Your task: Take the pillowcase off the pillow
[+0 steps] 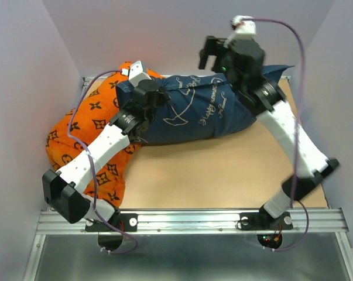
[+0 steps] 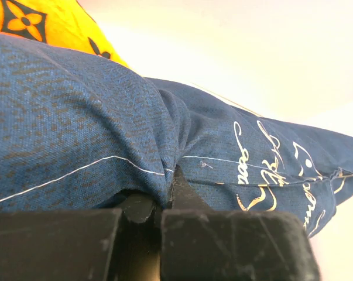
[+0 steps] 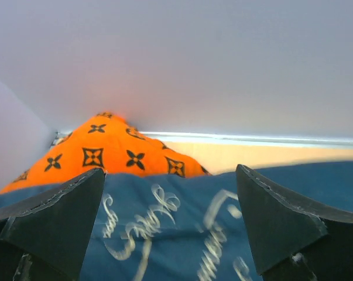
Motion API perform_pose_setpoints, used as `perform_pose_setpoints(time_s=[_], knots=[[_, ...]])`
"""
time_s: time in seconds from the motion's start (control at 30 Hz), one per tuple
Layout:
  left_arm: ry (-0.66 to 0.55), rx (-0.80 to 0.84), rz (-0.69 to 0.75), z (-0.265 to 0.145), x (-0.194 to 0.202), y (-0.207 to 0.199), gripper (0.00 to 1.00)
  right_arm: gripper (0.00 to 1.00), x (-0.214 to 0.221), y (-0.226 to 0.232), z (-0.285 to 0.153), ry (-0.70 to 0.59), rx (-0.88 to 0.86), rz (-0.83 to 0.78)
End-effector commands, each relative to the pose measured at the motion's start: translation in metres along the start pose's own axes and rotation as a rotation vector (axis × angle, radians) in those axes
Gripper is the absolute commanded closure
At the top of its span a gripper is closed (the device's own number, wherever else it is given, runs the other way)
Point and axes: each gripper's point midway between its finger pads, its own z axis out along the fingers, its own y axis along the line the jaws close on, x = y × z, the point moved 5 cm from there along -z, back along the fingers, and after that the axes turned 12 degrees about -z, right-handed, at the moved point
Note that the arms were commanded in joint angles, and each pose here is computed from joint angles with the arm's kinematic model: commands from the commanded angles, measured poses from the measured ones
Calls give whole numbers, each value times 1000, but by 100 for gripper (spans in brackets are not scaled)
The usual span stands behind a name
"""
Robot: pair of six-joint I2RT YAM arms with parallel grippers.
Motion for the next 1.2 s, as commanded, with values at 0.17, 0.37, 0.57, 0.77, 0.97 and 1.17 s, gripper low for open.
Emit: perform_pose_setpoints(time_s=[0.17,0.37,0.57,0.77,0.97,1.17], knots=[[-10,7,13,15,-11,14,100,1,119,-108,-60,115,302,262],[20,6,39,28,-4,15,100,0,187,-132,-49,190,315,300],[34,-6,55,34,-1,22,100,0,236,-165,-19,230,273,376],[40,7,74,38,-2,20,100,47,233,-157,-3,120,162,416],[53,33,114,38,-8,10,100,99,213,-143,1,96,45,457],[35,-4,225,31,-33,-3,100,100,164,-137,-34,149,17,448]])
